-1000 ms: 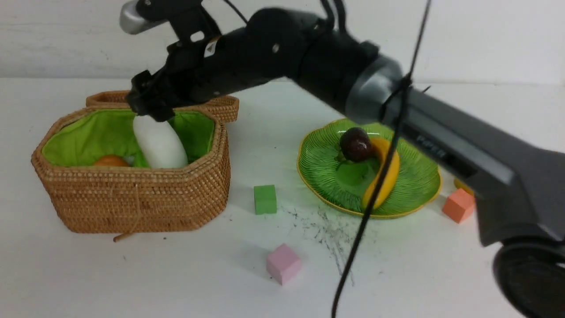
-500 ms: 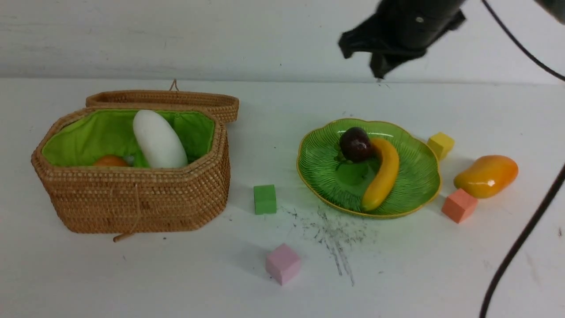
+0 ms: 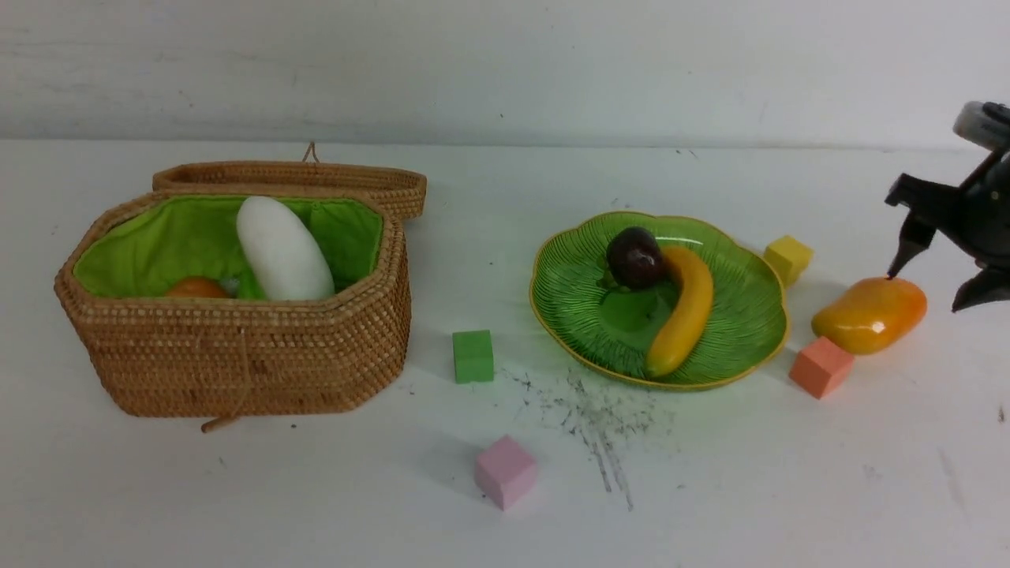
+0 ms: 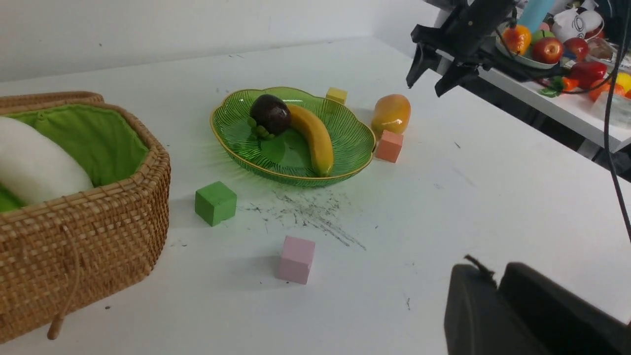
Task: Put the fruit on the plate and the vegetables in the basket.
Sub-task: Use the right arm to grab a mango and put it into the right plate
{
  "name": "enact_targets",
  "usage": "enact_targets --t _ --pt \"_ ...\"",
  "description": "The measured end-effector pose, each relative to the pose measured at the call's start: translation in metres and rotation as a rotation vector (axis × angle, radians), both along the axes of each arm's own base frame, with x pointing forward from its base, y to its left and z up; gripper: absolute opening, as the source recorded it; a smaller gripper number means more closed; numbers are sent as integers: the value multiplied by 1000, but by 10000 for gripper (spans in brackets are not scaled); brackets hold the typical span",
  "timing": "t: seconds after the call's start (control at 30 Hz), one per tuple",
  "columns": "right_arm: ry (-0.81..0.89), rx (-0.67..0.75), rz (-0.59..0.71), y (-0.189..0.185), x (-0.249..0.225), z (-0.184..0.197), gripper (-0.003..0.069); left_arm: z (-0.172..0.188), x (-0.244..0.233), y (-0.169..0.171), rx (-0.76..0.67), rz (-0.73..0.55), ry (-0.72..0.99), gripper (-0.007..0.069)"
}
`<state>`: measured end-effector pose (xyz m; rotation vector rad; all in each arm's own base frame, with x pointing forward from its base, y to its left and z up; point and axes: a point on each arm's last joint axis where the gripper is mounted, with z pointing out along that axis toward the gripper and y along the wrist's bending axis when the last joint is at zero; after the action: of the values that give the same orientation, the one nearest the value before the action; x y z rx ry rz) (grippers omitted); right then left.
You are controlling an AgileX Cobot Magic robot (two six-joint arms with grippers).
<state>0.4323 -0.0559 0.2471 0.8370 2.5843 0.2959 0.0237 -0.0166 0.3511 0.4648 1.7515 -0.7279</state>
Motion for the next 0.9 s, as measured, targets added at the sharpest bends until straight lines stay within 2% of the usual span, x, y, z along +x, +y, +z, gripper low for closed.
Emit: enact_targets --t 0.07,0.13,0.33,0.9 --pt "-14 32 -37 -7 7 -13 654 0 0 0 -2 -2 2 71" --pt "-25 51 -55 -9 12 -23 672 0 0 0 -2 -2 3 71" --pt "-30 90 -78 -7 25 -47 645 0 0 0 -5 -5 6 76" --pt "68 50 -25 1 36 -75 631 0 -1 -1 -13 -11 14 78"
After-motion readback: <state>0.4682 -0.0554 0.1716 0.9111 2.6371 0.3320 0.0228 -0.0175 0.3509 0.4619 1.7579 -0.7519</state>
